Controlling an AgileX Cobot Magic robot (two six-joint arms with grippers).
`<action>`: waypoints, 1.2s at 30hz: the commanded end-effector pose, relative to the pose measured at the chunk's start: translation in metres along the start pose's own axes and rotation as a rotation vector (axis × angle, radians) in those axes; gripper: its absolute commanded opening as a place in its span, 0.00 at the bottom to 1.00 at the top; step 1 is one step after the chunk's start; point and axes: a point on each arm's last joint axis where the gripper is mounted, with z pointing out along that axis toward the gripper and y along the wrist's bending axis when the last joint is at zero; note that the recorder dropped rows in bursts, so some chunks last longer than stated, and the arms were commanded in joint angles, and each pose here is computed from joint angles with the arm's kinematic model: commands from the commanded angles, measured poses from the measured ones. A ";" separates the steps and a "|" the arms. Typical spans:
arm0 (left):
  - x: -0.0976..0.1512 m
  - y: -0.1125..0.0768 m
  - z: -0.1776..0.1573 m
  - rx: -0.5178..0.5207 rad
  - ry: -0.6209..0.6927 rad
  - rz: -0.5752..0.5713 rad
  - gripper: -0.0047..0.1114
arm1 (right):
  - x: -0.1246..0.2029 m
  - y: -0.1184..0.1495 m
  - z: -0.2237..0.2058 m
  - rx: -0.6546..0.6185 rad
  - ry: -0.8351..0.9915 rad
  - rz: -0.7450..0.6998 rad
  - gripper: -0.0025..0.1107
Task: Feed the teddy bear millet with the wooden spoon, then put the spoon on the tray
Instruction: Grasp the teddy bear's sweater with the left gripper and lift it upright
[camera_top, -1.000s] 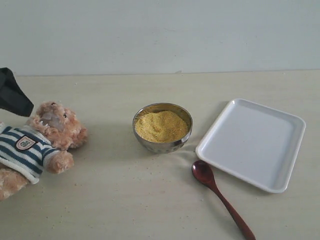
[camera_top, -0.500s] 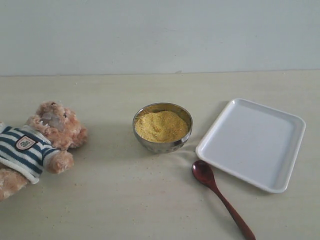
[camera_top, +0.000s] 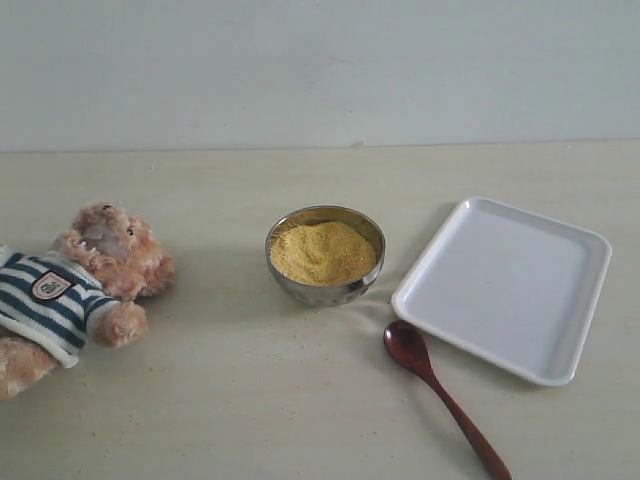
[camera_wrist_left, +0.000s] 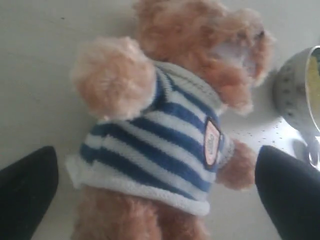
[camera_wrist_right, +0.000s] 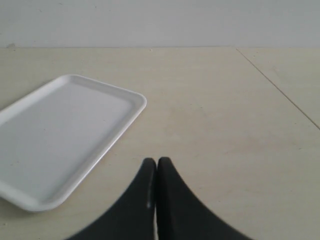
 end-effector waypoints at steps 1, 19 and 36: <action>-0.001 0.011 0.014 0.008 -0.009 0.023 0.98 | -0.001 -0.001 0.000 0.009 -0.016 -0.007 0.02; 0.009 0.045 0.087 0.203 0.042 -0.148 0.98 | -0.001 -0.001 0.000 0.009 -0.016 -0.007 0.02; 0.022 0.034 0.141 0.290 0.132 -0.215 0.65 | -0.001 -0.001 0.000 0.009 -0.016 -0.007 0.02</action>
